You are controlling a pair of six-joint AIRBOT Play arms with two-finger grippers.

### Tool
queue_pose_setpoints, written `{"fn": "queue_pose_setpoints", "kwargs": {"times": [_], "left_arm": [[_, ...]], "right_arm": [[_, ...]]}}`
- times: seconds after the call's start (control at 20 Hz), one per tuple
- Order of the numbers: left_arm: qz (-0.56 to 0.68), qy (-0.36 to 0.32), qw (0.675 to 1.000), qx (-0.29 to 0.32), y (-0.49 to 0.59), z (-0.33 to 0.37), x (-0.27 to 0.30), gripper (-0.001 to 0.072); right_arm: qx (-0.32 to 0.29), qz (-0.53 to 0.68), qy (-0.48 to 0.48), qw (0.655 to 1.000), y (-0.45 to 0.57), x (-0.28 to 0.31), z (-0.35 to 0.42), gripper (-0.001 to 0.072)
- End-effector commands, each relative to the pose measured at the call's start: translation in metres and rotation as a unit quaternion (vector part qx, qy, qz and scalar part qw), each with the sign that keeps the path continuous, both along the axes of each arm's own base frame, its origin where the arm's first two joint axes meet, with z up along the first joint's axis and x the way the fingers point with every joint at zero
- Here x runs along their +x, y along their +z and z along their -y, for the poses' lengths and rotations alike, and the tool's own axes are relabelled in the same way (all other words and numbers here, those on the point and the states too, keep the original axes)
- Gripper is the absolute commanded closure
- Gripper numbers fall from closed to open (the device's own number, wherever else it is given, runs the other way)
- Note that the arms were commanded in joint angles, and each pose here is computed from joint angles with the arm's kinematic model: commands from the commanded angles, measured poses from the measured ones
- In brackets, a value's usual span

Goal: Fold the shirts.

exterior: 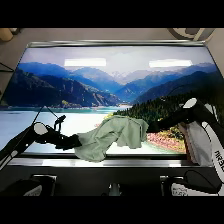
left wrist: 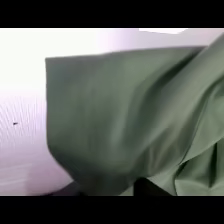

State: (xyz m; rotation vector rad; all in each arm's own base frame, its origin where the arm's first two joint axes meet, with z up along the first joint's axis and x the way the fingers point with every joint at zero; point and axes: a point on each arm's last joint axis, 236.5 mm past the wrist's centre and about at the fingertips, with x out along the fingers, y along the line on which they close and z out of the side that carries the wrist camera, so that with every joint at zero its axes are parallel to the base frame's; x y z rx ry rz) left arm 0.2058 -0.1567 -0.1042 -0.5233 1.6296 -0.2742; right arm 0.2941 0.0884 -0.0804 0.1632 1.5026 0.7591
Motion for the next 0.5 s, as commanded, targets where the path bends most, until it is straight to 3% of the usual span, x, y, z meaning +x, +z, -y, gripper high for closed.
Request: {"fn": "queue_pose_setpoints", "kwargs": {"times": [0.0, 0.1, 0.15, 0.2, 0.25, 0.45], "left_arm": [[0.012, 0.021, 1.0, -0.015, 0.0, 0.007, 0.012, 0.067], [0.035, 0.005, 0.999, -0.018, 0.007, 0.008, 0.02, 0.0678], [0.05, -0.001, 0.999, -0.021, 0.013, 0.01, 0.027, 0.0678], [0.069, -0.007, 0.997, -0.023, 0.022, 0.011, 0.037, 0.0678], [0.088, -0.008, 0.996, -0.027, 0.033, 0.013, 0.048, 0.0678], [0.254, -0.025, 0.967, -0.009, 0.135, 0.003, 0.128, 0.068]], "right_arm": [[-0.001, 0.008, -0.019, 1.0, -0.022, 0.016, -0.016, 0.0006], [-0.01, 0.0, -0.049, 0.999, -0.032, 0.023, -0.018, 0.0029], [-0.017, 0.002, -0.061, 0.998, -0.036, 0.026, -0.015, 0.0194], [-0.02, 0.012, -0.07, 0.997, -0.035, 0.033, -0.014, 0.0534], [-0.019, 0.026, -0.078, 0.996, -0.031, 0.041, -0.014, 0.0686], [-0.045, 0.192, -0.047, 0.979, 0.062, 0.103, 0.0, 0.069]]}}
